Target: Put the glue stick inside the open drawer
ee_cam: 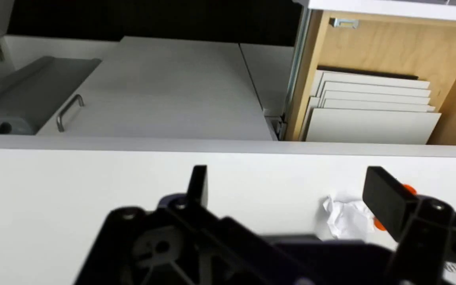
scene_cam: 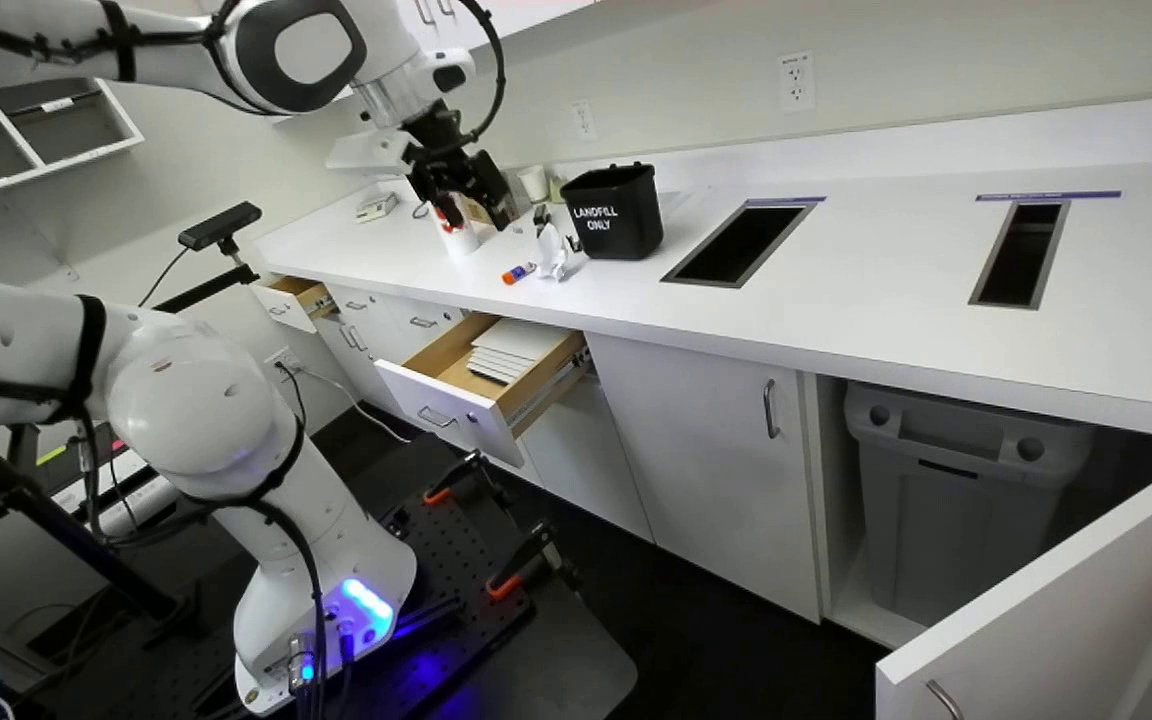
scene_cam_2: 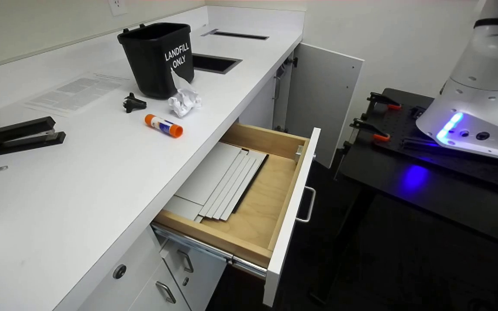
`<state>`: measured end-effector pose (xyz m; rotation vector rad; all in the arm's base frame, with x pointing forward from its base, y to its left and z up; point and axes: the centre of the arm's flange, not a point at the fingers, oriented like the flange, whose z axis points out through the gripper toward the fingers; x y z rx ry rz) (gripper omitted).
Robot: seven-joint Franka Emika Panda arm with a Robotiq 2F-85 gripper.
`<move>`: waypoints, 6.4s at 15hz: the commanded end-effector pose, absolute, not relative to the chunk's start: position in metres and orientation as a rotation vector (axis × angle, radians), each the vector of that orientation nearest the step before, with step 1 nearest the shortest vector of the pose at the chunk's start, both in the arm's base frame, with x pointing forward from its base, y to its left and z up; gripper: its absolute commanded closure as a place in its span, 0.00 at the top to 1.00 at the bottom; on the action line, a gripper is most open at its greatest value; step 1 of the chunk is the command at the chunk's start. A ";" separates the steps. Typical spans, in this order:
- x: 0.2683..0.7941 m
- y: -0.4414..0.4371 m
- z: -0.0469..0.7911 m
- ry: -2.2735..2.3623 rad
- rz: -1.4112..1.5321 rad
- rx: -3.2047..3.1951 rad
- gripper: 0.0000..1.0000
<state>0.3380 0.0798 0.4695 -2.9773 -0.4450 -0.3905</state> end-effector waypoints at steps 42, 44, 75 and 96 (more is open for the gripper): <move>0.526 0.454 0.280 -0.286 -0.289 -2.959 1.00; 0.535 0.459 0.271 -0.279 -0.298 -2.962 1.00; 0.442 0.435 0.318 -0.448 -0.434 -3.002 0.08; 0.361 0.383 0.254 -0.799 -0.374 -2.964 0.08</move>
